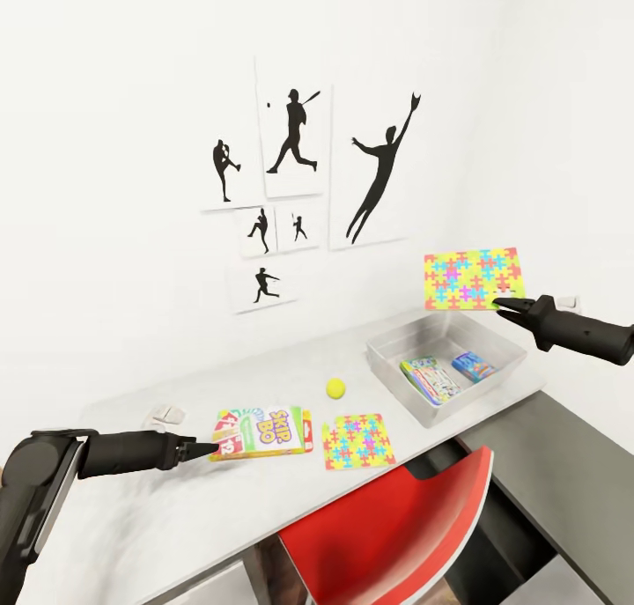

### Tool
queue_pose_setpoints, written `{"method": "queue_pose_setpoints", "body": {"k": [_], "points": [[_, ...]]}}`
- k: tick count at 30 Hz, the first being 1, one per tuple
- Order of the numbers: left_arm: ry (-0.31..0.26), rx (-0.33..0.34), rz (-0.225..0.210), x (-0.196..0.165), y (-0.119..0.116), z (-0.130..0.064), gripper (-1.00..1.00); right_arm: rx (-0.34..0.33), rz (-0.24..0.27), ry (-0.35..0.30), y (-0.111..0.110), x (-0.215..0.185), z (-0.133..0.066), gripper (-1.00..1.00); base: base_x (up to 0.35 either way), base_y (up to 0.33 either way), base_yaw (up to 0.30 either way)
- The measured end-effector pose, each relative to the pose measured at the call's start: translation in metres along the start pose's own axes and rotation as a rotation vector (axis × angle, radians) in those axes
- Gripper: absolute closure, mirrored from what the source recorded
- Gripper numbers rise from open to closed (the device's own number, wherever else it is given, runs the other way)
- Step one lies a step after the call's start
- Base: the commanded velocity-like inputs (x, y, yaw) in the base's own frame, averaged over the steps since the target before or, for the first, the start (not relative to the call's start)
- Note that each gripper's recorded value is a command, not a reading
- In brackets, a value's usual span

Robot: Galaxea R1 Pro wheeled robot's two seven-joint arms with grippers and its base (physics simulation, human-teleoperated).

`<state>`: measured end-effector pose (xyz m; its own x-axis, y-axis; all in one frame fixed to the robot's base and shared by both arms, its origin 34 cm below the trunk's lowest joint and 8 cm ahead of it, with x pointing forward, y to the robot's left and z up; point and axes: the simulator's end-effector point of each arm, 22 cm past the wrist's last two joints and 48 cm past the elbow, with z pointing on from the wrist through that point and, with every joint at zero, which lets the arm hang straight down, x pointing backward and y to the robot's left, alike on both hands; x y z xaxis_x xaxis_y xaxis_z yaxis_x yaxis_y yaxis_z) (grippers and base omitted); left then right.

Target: Put all the toys in the child's room - the three board games (two on the bed and one on the table), the two jigsaw puzzles on the table, and the tennis ball on the table - inside the toy box on the table in the child's room.

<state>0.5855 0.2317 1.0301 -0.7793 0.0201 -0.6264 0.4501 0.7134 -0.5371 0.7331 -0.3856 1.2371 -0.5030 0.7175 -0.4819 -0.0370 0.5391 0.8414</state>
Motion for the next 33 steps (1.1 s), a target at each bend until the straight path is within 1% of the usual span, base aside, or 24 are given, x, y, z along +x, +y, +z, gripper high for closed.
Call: {"method": "queue_pose_setpoints", "body": {"k": [7,12,22,27,33], "points": [[0.000,0.000,0.000,0.0000,0.0000,0.0000,-1.00,0.001,-0.001,0.001,-0.0001,0.0006,0.0004,1.00,0.000,-0.202,0.000],[0.000,0.000,0.000,0.0001,-0.0002,0.0000,-1.00,0.000,-0.001,0.001,0.0003,0.0006,0.0003,1.00,0.026,-0.083,0.000],[0.001,0.003,0.001,0.0003,-0.0013,0.0010,-1.00,0.001,-0.002,0.002,0.0003,0.0008,0.0001,1.00,0.132,-0.222,0.024],[-0.001,0.004,0.002,-0.0004,-0.0020,0.0007,-1.00,0.000,-0.003,0.001,0.0009,0.0000,-0.0006,1.00,0.044,-0.120,0.114],[-0.002,0.003,0.002,-0.0006,-0.0021,0.0004,-1.00,0.000,-0.004,0.001,0.0012,0.0000,-0.0011,1.00,0.121,-0.115,0.020]]}}
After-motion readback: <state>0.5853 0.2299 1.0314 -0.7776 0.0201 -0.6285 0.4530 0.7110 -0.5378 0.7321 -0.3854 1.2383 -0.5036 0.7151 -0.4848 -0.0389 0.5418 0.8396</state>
